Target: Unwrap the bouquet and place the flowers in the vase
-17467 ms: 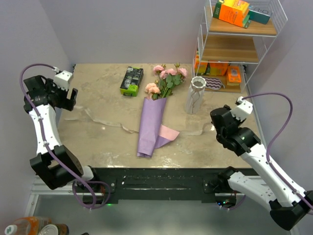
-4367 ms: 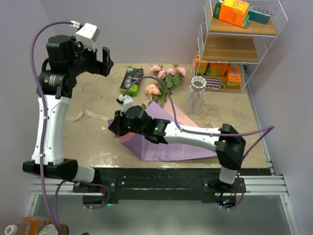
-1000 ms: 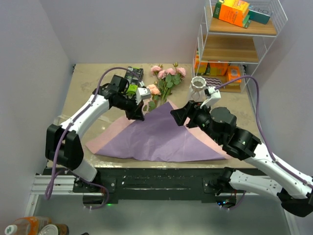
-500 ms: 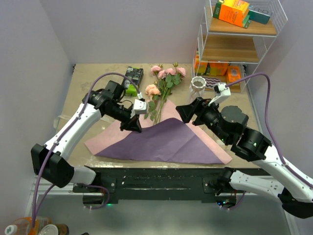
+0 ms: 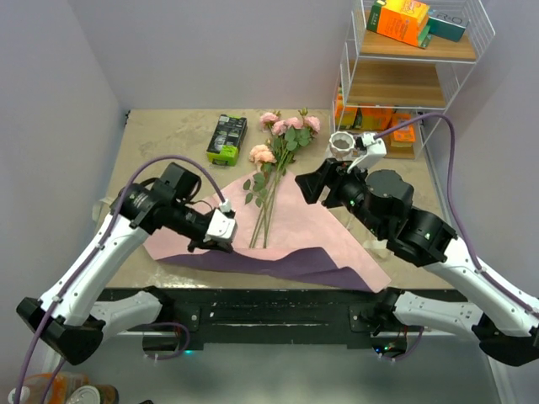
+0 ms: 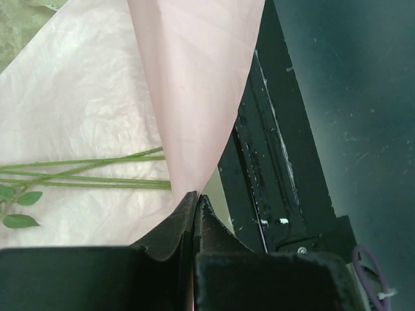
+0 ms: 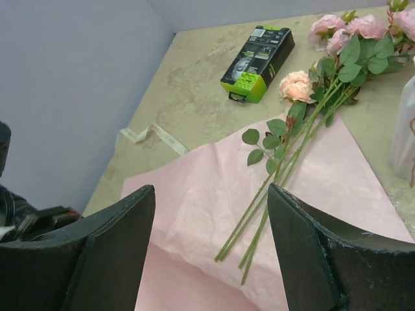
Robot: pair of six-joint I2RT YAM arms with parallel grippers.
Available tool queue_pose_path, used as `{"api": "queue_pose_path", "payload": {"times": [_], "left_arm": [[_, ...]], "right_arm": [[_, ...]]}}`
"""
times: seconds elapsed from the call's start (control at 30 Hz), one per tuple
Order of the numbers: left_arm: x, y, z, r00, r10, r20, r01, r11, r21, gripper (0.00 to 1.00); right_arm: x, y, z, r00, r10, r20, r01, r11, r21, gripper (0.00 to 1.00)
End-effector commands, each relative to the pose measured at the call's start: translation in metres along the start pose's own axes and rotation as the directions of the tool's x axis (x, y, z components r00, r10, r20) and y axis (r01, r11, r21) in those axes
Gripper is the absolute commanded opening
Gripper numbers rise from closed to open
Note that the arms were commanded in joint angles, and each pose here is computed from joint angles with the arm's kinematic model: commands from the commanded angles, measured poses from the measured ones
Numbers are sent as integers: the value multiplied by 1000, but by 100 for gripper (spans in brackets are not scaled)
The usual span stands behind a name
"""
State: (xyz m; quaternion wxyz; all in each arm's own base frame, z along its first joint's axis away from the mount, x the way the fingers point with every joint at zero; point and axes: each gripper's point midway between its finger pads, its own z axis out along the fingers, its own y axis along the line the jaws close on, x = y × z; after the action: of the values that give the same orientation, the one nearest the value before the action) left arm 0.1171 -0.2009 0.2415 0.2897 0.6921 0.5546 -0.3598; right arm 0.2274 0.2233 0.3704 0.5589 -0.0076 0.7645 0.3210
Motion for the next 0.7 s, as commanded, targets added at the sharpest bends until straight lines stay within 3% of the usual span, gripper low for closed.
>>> {"api": "queue_pose_path", "payload": {"times": [0.0,0.1,0.3,0.33,0.37,0.4,0.5,0.53,0.67], "left_arm": [[11,-13,-3,987,154,-55,-154,988,-8,0],[9,-24,-8,944,328,-44,-329,944,-26,0],[1,-33,-9,909,416,-8,-416,909,-27,0],[-3,-35,-13,895,447,-5,-446,894,-44,8],[-4,-36,-14,891,453,-5,-453,890,-52,25],[-4,-37,-16,885,466,-11,-466,883,-59,31],[1,-42,-24,819,570,-59,-573,814,-97,38],[0,-45,-28,771,633,-73,-637,762,-112,40],[-8,-52,-36,688,720,-90,-724,673,-149,44]], "right_arm": [[-32,12,-4,997,-3,75,4,1000,-14,74],[-37,16,-2,997,-9,75,11,1000,-19,74],[-32,19,5,998,-24,51,25,999,-20,74],[-31,20,6,999,-26,47,27,999,-21,74],[-31,20,6,999,-25,48,26,999,-22,74],[-31,19,7,998,-23,50,24,1000,-19,74],[-27,18,11,999,-22,40,22,1000,-14,75],[-24,19,12,999,-20,35,21,1000,-17,75],[-13,17,18,1000,-11,20,11,1000,-19,75]]}}
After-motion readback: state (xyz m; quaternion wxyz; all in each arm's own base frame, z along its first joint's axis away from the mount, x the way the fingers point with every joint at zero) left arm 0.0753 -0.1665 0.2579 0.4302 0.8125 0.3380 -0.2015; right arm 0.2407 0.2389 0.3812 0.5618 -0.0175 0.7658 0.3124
